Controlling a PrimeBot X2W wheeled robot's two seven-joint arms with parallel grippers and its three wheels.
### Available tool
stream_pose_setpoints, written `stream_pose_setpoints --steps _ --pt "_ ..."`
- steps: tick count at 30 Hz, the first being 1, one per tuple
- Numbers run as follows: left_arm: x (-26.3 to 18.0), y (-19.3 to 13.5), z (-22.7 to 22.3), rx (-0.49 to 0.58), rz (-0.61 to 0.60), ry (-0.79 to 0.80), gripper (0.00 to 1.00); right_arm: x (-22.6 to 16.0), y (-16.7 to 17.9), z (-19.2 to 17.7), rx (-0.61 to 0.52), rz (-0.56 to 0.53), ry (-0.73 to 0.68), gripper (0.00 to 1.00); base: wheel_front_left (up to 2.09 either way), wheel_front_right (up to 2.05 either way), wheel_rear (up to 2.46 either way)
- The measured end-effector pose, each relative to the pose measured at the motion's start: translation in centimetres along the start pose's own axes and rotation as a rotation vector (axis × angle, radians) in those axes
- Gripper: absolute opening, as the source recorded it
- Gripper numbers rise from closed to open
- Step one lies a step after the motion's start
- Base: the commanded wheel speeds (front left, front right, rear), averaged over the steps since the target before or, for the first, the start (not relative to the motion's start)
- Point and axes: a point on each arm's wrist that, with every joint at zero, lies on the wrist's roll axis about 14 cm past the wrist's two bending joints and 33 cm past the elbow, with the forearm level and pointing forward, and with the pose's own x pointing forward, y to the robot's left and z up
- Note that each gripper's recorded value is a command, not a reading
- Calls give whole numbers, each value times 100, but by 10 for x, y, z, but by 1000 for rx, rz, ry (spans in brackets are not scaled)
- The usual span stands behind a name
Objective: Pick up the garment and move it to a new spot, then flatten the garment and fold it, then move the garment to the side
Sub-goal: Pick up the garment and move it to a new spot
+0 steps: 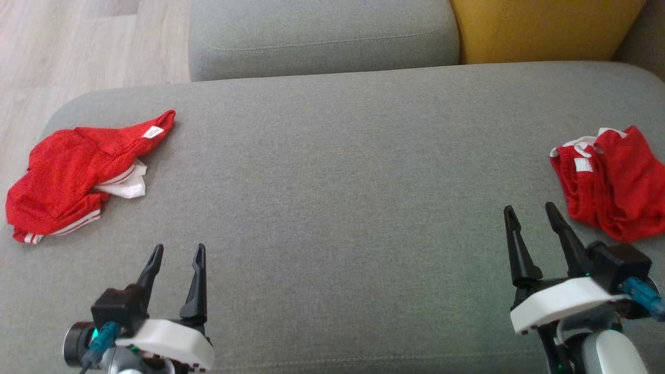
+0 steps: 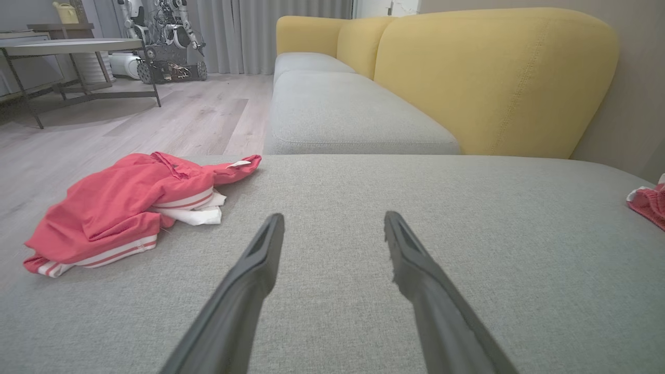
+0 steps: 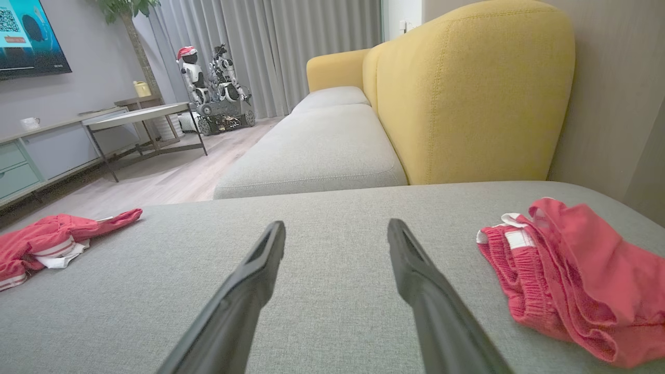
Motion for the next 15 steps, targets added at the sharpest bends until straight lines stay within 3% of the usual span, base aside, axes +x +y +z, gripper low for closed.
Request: stream_pose_setpoints --steps 6,15 --pt "-5 11 3 -4 39 -8 100 6 3 1 -3 14 0 100 0 0 0" --pt "-31 57 14 -2 207 -46 100 29 57 -2 -10 178 10 100 0 0 0"
